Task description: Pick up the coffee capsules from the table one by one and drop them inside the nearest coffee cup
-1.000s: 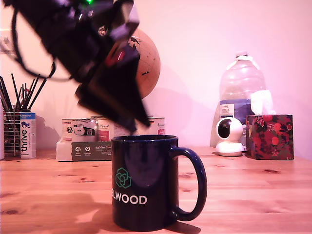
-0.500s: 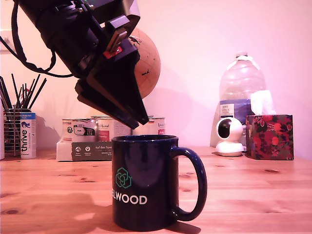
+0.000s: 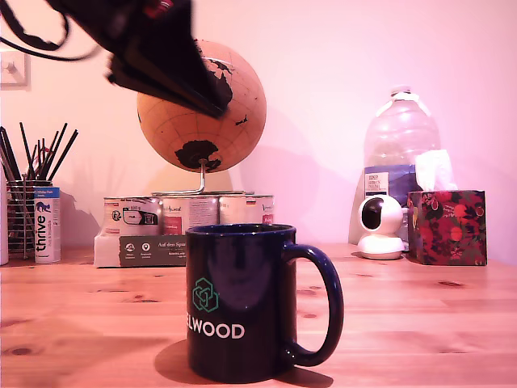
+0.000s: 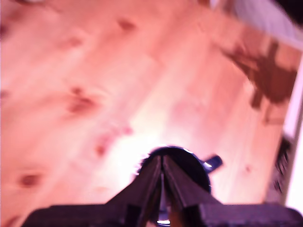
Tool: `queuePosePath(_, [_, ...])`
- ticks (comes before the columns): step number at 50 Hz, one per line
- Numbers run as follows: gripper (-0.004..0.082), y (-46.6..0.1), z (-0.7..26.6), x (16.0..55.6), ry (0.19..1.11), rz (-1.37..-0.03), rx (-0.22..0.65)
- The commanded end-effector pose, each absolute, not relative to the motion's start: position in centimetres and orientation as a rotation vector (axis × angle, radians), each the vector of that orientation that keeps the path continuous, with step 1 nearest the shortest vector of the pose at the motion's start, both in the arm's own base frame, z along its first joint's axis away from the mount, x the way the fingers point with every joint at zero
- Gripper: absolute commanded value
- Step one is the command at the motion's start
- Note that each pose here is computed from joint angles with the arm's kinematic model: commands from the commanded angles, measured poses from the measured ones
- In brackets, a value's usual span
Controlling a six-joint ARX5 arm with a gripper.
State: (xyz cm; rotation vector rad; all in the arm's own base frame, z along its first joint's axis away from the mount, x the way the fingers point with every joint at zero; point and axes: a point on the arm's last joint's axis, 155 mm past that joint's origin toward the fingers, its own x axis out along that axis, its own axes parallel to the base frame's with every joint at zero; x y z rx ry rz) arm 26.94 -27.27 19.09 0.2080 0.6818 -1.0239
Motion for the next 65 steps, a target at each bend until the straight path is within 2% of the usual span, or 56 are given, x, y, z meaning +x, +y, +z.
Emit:
queuePosePath(1, [-0.0019, -26.6, 18.6, 26.9, 0.689, -1.018, 0.181])
queuePosePath(18, [-0.0019, -23.8, 14.9, 27.6, 0.715, -0.959, 0.08])
queuePosePath(32, [-0.0019, -21.9, 11.4, 25.8, 0.755, -0.905, -0.007])
queuePosePath(40, [-0.0019, -20.9, 10.5, 25.0, 0.754, -0.849, -0.056])
queuePosePath(46, [-0.0019, -20.1, 10.0, 24.5, 0.753, -0.818, -0.06])
queuePosePath(65, [-0.0019, -18.5, 8.0, 22.2, 0.795, -0.743, -0.158])
